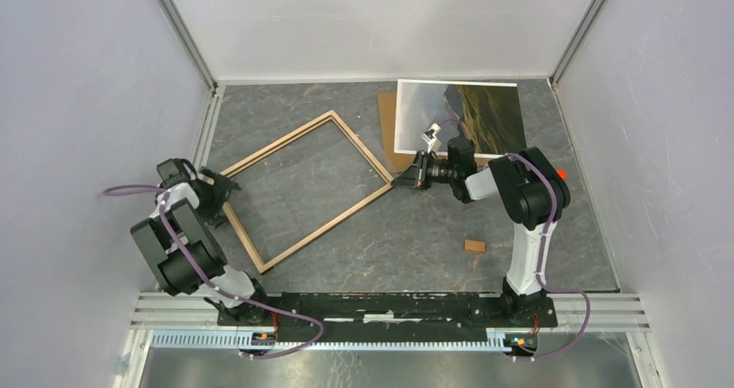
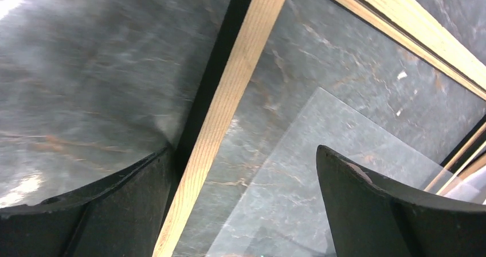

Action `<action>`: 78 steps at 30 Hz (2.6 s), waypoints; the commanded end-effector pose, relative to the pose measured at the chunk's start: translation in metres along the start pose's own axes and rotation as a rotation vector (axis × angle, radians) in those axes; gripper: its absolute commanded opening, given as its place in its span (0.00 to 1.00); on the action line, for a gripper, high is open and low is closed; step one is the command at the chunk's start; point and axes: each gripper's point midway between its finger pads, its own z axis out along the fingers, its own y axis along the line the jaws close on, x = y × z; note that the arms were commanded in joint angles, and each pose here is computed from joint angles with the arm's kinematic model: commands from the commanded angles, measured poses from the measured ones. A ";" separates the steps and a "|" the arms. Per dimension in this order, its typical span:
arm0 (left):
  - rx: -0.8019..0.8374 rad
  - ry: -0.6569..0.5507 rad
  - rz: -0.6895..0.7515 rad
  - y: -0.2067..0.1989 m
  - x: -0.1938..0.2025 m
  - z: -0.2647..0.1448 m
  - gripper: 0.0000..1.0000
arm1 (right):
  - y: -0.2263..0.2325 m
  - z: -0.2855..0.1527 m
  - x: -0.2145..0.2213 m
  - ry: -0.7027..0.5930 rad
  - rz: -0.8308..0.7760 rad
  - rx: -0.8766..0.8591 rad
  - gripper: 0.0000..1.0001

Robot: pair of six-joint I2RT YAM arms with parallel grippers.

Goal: Put the photo into the frame

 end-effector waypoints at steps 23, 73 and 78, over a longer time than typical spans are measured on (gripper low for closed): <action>0.189 -0.176 0.340 -0.108 -0.004 -0.103 1.00 | 0.099 -0.007 -0.033 -0.098 -0.259 -0.259 0.00; 0.126 -0.367 0.569 -0.157 -0.019 -0.086 1.00 | 0.039 0.054 -0.077 -0.015 -0.207 -0.069 0.00; 0.127 -0.368 0.568 -0.157 -0.019 -0.087 1.00 | 0.036 0.053 -0.082 -0.030 -0.207 -0.047 0.00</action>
